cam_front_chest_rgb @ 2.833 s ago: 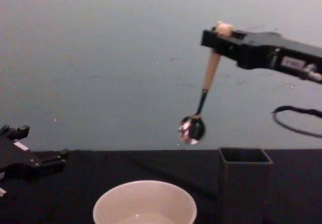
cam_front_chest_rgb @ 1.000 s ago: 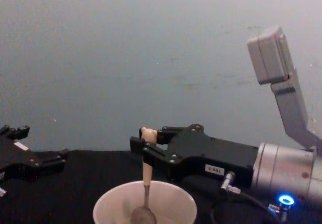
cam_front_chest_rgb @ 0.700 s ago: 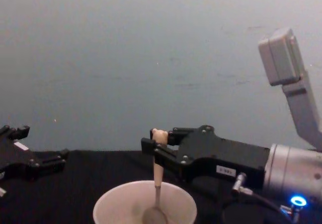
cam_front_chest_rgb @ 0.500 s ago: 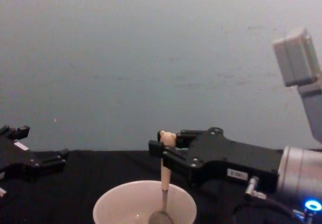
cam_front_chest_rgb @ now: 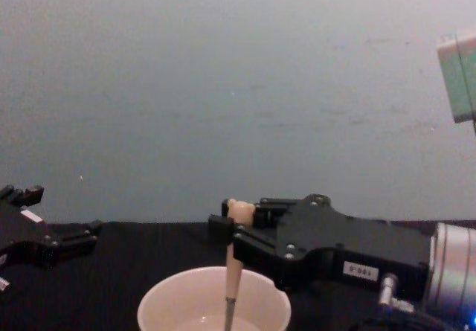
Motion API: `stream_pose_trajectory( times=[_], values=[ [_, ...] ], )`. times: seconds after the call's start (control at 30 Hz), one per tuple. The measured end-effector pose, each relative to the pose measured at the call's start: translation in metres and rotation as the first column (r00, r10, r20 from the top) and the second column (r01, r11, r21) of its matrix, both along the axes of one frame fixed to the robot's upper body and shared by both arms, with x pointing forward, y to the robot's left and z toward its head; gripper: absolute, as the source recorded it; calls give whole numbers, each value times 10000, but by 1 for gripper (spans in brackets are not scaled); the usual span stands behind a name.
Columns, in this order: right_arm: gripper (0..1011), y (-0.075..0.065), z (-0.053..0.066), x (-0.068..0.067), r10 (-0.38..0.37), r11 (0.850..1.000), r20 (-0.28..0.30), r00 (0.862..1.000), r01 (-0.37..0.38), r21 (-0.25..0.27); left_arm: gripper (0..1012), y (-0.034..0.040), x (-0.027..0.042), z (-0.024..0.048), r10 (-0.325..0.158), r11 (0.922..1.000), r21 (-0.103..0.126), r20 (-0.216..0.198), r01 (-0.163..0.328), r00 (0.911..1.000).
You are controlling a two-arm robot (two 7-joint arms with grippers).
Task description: Pick up the stirring spoon with one hand, stir inside the cup, then place it back in its original position.
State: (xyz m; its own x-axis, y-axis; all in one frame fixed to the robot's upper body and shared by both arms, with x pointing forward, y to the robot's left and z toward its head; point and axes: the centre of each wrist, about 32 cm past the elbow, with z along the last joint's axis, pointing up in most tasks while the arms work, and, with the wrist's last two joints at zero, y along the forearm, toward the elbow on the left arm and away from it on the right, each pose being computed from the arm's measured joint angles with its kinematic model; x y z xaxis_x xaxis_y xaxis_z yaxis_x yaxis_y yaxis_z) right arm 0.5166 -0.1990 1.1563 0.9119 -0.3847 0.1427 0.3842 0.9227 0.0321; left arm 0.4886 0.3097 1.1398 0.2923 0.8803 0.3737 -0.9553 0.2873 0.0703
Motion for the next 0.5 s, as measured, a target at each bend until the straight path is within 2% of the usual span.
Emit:
stream_pose_trajectory(
  times=[0.2, 0.5],
  values=[
    [213, 104, -12, 5, 149, 9998, -43, 9999, -149, 98, 1001, 0, 0, 0, 0, 10000, 0, 0, 0, 10000],
    [212, 265, -48, 139, -281, 9996, 139, 9995, 280, 103, 1001, 0, 0, 0, 0, 10000, 0, 0, 0, 10000]
  ],
)
